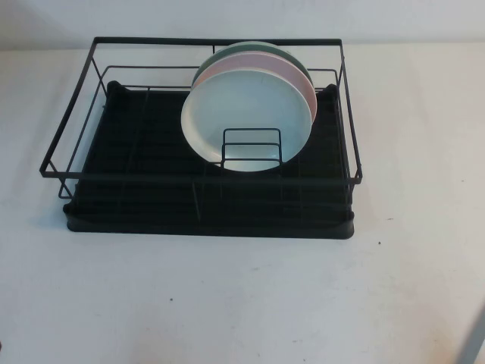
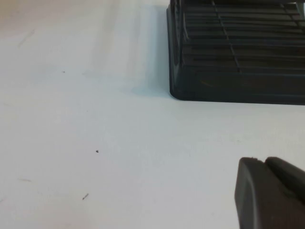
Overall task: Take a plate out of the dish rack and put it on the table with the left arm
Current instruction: Grasp the plate from the shelf
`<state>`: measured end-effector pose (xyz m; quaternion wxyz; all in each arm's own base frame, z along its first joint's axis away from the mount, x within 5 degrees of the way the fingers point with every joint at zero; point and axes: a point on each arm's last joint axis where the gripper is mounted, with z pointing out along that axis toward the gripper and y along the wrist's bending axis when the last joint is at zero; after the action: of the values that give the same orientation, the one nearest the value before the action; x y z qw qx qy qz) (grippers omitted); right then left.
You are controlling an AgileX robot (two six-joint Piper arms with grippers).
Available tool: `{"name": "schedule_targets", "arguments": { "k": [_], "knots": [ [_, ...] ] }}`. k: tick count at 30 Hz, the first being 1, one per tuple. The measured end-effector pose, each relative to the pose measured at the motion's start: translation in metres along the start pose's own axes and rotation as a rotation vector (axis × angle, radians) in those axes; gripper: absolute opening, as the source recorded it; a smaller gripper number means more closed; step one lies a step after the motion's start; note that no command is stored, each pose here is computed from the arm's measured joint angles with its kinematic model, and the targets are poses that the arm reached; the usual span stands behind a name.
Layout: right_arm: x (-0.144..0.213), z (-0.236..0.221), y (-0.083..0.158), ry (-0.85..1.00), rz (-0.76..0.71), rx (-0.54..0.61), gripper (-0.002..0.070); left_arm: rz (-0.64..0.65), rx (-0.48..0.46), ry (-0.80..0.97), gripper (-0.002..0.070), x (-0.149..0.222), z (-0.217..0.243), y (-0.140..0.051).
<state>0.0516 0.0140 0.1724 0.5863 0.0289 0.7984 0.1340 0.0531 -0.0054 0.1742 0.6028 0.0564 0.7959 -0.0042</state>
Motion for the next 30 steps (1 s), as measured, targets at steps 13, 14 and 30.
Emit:
{"name": "schedule_targets", "arguments": {
  "k": [13, 14, 30],
  "knots": [
    [0.000, 0.000, 0.000, 0.000, 0.000, 0.000, -0.0020, -0.002, 0.000, 0.000, -0.0004, 0.000, 0.000, 0.000],
    [0.000, 0.000, 0.000, 0.000, 0.000, 0.000, -0.0020, -0.002, 0.000, 0.000, -0.0004, 0.000, 0.000, 0.000],
    [0.000, 0.000, 0.000, 0.000, 0.000, 0.000, -0.0020, -0.404, 0.076, -0.138, -0.0004, -0.014, -0.001, -0.004]
  ]
}}
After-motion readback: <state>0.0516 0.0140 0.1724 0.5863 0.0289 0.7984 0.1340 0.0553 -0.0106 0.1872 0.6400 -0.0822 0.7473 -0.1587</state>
